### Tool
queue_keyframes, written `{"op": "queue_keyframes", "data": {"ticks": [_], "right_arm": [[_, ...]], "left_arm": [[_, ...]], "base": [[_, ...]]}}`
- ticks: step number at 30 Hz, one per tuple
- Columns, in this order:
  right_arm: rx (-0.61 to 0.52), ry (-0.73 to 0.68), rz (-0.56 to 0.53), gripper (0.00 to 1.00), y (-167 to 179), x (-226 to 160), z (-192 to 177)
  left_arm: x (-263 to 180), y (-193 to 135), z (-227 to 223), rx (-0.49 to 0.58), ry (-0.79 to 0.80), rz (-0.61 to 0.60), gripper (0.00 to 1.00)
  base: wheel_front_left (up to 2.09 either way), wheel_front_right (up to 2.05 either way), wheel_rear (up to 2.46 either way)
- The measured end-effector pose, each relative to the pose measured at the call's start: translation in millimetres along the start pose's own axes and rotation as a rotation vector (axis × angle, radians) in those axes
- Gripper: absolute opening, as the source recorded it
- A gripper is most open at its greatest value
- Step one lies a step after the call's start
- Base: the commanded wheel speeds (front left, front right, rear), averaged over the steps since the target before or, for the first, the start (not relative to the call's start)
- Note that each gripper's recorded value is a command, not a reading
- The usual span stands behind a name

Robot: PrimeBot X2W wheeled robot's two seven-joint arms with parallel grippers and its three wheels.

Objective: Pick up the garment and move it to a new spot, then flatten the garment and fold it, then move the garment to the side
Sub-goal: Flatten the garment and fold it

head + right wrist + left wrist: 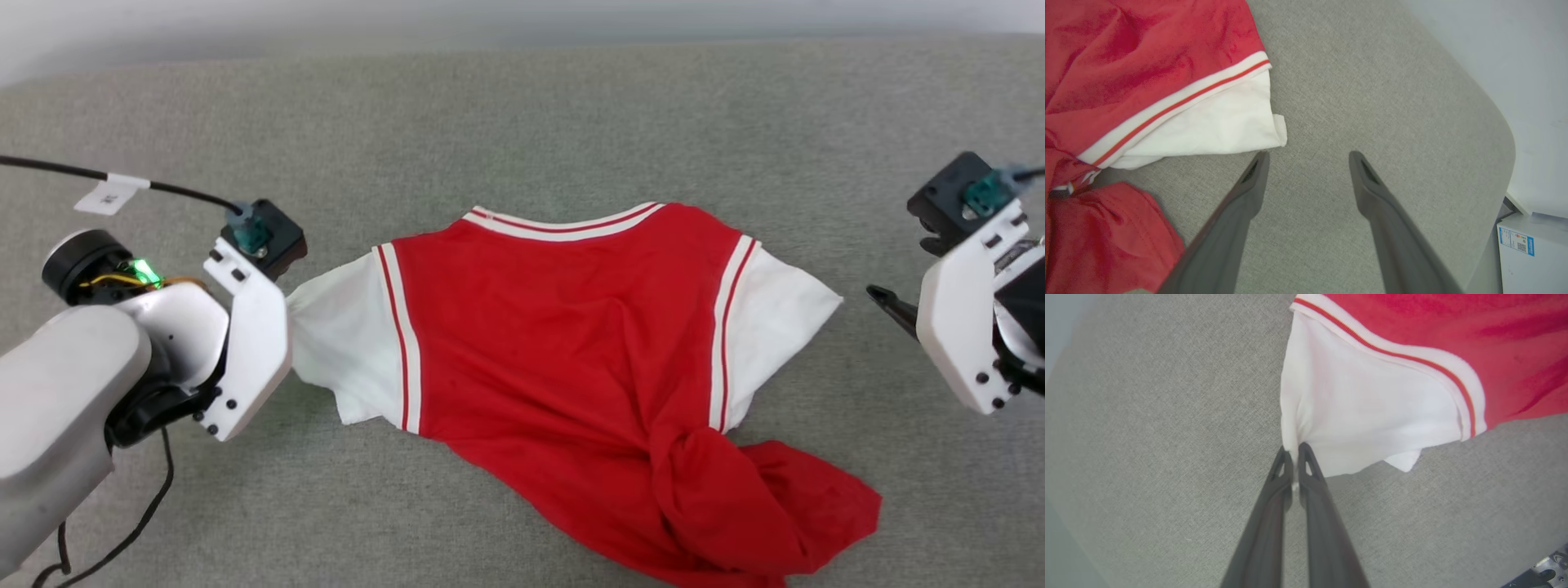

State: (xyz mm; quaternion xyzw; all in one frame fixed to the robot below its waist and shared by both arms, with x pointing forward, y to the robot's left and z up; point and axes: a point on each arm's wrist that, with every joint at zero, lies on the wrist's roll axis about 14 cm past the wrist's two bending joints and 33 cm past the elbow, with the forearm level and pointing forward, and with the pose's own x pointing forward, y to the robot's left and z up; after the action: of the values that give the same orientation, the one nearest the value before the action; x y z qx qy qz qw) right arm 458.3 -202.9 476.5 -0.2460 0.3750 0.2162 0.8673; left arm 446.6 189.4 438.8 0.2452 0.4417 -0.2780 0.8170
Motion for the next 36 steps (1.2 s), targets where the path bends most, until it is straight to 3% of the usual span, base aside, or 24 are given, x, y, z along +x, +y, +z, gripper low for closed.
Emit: {"op": "queue_keyframes", "data": {"ticks": [9, 19, 20, 21, 22, 30, 36], "right_arm": [[-0.016, 0.250, 0.143, 1.00, 23, 60, -24], [-0.027, 0.339, 0.254, 1.00, 47, 104, -47], [-0.028, 0.343, 0.259, 0.77, 47, 104, -48], [-0.031, 0.334, 0.258, 0.15, 47, 104, -47], [-0.031, 0.325, 0.259, 0.00, 48, 103, -47], [-0.015, 0.194, 0.245, 0.00, 51, 87, -30], [-0.064, -0.038, 0.147, 0.00, 27, 43, 14]], "left_arm": [[21, 5, 12, -0.001, -0.027, -0.019, 0.00], [42, 12, -5, -0.037, 0.006, -0.030, 0.00], [43, 12, -7, -0.037, 0.010, -0.031, 0.00], [44, 12, -7, -0.038, 0.010, -0.030, 0.00], [44, 11, -8, -0.038, 0.010, -0.031, 0.00], [31, 6, -7, -0.040, -0.028, -0.018, 0.00], [-8, 5, 25, -0.003, -0.191, 0.027, 0.00]], "base": [[0.00, 0.00, 0.00], [0.00, 0.00, 0.00], [0.00, 0.00, 0.00], [0.00, 0.00, 0.00], [0.00, 0.00, 0.00], [0.00, 0.00, 0.00], [0.00, 0.00, 0.00]]}}
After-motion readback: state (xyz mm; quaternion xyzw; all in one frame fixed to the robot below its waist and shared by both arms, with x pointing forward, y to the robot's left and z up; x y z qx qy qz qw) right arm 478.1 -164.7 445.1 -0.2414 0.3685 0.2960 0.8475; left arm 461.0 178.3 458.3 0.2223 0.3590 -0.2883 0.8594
